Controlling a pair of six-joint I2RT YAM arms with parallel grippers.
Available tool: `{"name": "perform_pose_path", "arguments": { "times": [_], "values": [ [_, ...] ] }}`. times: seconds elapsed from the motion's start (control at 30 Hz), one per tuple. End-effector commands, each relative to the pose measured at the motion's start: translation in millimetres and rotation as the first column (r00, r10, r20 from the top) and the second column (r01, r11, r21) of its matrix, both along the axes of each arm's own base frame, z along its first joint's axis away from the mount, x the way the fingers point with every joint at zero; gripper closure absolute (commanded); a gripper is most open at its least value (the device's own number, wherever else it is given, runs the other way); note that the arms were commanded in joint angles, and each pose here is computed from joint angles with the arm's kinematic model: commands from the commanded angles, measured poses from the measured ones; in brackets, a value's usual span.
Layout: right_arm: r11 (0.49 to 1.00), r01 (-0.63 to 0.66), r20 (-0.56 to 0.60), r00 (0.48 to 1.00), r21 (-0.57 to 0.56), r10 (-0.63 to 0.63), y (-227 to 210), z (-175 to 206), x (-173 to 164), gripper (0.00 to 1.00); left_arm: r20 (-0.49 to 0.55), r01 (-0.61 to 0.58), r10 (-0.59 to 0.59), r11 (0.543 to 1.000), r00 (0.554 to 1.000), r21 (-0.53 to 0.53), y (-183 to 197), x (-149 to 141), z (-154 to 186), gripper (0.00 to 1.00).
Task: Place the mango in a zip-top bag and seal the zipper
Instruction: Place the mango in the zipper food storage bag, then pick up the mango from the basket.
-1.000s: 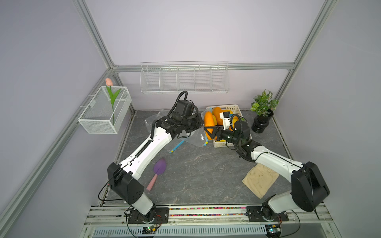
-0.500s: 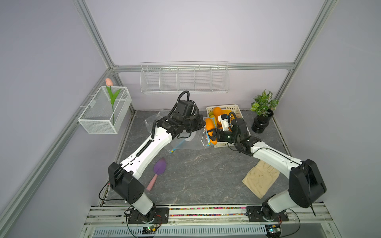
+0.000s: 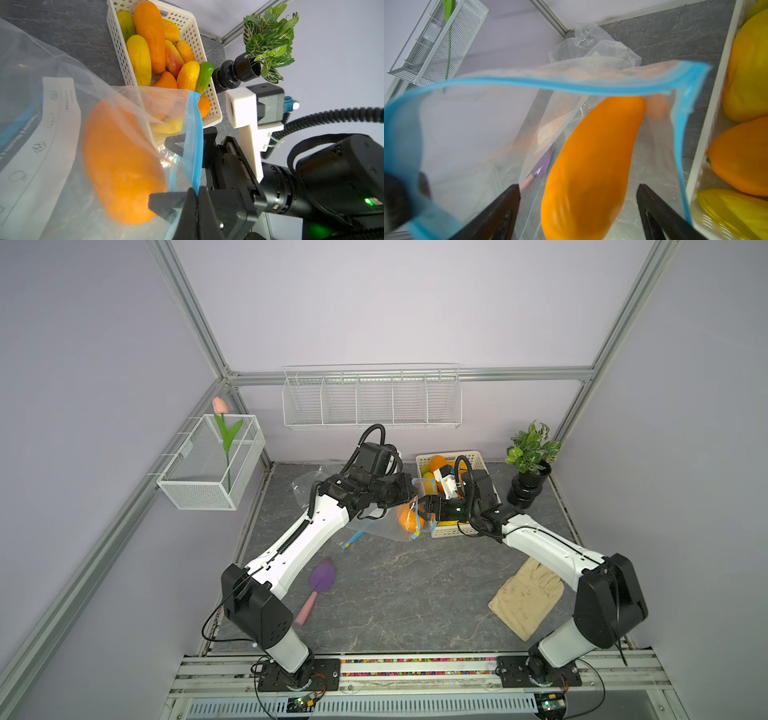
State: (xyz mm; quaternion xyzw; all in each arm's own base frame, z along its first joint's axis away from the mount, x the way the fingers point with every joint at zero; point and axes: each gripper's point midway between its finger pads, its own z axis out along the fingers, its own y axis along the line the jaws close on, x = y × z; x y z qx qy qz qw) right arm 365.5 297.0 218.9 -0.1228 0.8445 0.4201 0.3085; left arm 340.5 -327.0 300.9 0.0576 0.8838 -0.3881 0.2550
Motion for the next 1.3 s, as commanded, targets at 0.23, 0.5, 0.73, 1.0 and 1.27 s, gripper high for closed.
{"name": "perform_pose_path", "arguments": {
  "times": [0.23, 0.5, 0.73, 1.0, 1.27],
  "values": [
    [0.999, 0.037, 0.092, 0.995, 0.027, -0.040, -42, 47, -19, 0.07, -0.005, -0.010, 0.011, 0.999, 1.000, 0.049, 12, 4, -8, 1.00],
    [0.944, 0.308, 0.092, 0.950, -0.119, -0.299, -110, 28, 3, 0.05, -0.019, -0.059, 0.061, 0.995, 0.998, 0.080, 43, 4, -26, 1.00],
    [0.894, 0.288, -0.044, 0.946, -0.342, -0.322, -108, -35, 69, 0.01, 0.003, -0.073, 0.073, 0.995, 0.997, 0.075, 50, 2, -23, 1.00],
    [0.822, 0.301, -0.266, 0.844, -0.483, -0.466, -116, -113, 83, 0.03, 0.014, -0.059, 0.058, 0.996, 0.998, 0.060, 48, 1, -30, 1.00],
    [0.815, 0.318, -0.312, 0.808, -0.484, -0.500, -111, -147, 98, 0.02, 0.004, -0.039, 0.039, 0.998, 0.999, 0.056, 43, 3, -36, 1.00]
  ]
}}
